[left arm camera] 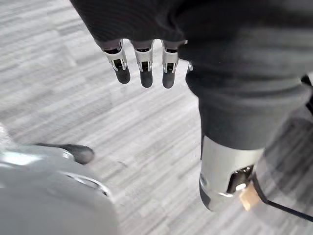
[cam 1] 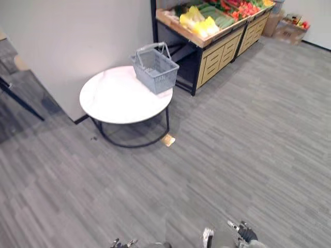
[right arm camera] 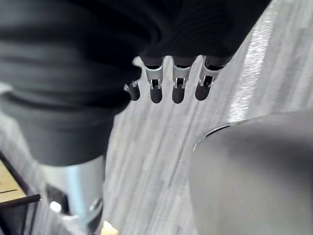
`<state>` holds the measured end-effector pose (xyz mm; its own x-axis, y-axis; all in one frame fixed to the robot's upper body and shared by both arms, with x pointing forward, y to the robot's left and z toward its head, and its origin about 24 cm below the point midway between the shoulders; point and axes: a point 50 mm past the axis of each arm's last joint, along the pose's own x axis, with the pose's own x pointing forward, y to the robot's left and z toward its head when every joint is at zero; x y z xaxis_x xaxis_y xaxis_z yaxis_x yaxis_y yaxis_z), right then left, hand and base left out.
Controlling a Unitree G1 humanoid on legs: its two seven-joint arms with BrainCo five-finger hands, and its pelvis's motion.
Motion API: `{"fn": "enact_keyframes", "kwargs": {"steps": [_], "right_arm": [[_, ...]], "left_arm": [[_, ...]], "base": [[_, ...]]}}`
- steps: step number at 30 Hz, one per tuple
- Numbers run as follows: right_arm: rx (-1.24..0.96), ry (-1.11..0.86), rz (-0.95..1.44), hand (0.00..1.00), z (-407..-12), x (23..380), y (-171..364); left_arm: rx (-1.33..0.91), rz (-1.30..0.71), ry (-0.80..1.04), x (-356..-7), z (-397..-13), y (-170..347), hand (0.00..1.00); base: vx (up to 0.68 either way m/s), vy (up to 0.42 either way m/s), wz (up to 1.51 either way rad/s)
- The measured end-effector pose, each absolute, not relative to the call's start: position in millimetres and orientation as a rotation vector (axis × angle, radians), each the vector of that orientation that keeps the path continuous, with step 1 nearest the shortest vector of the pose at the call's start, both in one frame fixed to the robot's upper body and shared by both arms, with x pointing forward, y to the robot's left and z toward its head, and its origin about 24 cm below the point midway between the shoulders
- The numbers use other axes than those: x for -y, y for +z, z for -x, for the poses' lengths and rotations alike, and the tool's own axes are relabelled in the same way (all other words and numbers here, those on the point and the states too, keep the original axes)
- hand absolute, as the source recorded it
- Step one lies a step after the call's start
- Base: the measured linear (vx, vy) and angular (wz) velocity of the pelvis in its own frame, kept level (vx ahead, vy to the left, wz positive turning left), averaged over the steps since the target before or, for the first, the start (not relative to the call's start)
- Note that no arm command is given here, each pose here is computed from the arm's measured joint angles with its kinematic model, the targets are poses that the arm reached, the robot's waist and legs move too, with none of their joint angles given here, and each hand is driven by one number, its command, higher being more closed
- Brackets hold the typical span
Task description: Pick vegetable in the basket
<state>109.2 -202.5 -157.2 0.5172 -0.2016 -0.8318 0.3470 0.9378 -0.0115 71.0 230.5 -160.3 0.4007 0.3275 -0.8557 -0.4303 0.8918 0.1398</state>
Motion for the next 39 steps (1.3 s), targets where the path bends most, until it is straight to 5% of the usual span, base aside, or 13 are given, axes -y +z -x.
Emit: {"fn": "enact_keyframes", "kwargs": {"steps": [7,13,26,39], "right_arm": [[-1.047,-0.429,-0.193,0.0,-76.0,213.8,-163.3],[-1.07,-0.466,-0.167,0.0,-66.2,228.7,-162.6],[-1.099,-0.401,-0.085,0.0,-70.1,228.0,-162.6],[-1.003,-0.285,-0.08,0.0,-102.2,208.5,-158.2]], "left_arm": [[-0.969,0.191,0.442,-201.0,-105.2,-157.3,0.0],[-1.001,0.322,0.546,-186.5,-84.1,-164.0,0.0],[-0.93,0.283,0.534,-204.5,-100.3,-156.1,0.0],[-1.096,0.205,0.564,-224.8,-56.3,-165.4,0.0]], "base": [[0.53,-0.133,0.66],[0.69,-0.38,0.39],[0.5,-0.075,0.12],[0.46,0.14,0.17]]}}
